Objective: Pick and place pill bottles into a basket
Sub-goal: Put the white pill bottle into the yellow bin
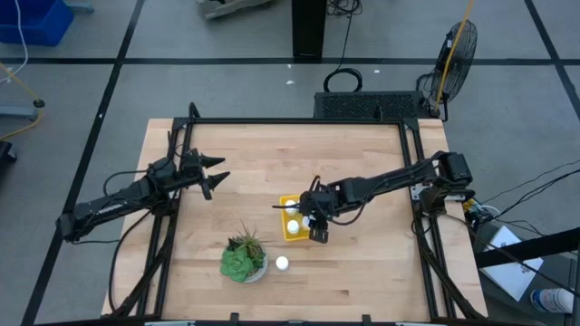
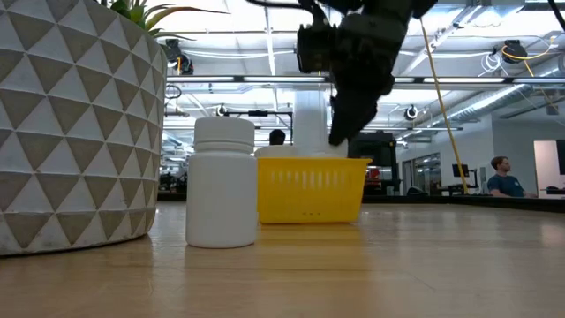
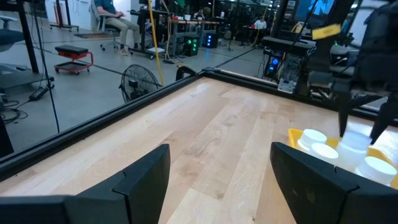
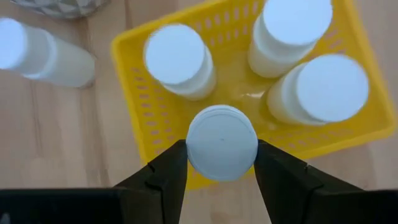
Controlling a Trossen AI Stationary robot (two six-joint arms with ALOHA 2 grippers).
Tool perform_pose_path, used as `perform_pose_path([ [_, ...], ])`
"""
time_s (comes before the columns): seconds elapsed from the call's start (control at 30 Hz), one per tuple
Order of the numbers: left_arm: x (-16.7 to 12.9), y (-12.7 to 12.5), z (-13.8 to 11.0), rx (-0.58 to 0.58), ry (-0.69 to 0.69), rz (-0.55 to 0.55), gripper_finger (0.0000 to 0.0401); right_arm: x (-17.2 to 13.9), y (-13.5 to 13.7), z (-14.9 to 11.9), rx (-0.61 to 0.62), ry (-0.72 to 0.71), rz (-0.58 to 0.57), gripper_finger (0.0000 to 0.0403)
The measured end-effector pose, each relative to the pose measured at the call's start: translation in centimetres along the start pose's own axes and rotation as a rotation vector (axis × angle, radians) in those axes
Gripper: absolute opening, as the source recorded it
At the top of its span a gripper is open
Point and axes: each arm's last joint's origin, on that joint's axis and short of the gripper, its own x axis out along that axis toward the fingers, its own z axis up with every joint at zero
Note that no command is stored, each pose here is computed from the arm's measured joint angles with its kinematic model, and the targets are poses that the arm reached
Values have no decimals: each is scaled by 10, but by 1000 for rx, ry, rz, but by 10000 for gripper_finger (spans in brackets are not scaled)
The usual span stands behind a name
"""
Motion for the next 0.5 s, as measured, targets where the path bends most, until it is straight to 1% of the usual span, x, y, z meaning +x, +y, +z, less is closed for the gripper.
perform_pose_path([
  [0.17,0,0,0,0,0,0,282,11,-7,-8,23,1,20,164],
  [0.3,0,0,0,0,0,0,282,13,-11,-10,32,-4,17,164],
  [0.43,0,0,0,0,0,0,282,13,-12,-8,13,-19,30,165],
  [0.5,0,0,0,-1,0,0,282,13,-11,-7,-3,-19,58,169],
])
